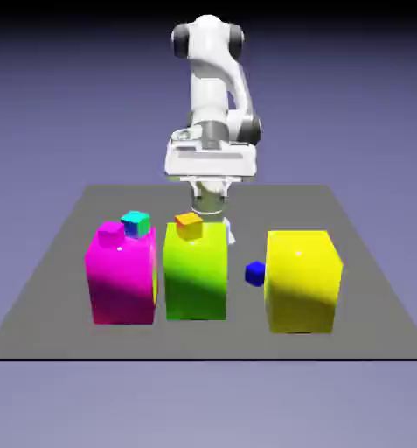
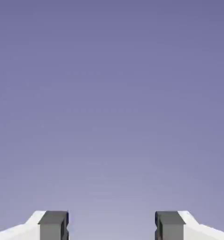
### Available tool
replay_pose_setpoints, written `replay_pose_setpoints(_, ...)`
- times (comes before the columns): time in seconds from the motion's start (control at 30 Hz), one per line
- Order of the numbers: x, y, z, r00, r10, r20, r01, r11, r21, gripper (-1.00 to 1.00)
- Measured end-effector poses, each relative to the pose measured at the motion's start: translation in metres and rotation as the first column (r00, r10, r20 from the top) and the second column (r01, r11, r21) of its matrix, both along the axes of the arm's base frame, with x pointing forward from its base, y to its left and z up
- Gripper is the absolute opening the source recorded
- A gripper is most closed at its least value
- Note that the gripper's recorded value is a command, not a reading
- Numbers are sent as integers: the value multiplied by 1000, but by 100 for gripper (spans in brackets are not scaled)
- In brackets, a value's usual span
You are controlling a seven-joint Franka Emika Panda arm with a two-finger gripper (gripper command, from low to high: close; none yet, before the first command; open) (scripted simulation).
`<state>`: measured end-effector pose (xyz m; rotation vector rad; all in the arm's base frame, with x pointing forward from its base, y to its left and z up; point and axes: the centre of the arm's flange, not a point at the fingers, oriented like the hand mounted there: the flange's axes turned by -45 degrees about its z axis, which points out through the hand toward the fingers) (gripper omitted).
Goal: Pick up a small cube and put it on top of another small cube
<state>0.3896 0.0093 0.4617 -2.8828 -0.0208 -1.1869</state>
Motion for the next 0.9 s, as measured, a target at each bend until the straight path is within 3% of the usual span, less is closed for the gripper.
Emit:
replay_pose_setpoints(0.47,-53,160,-28,965,-162,-205,208,951,227,0)
replay_pose_setpoints(0.9,-142,262,-103,831,-382,-404,497,837,231,0)
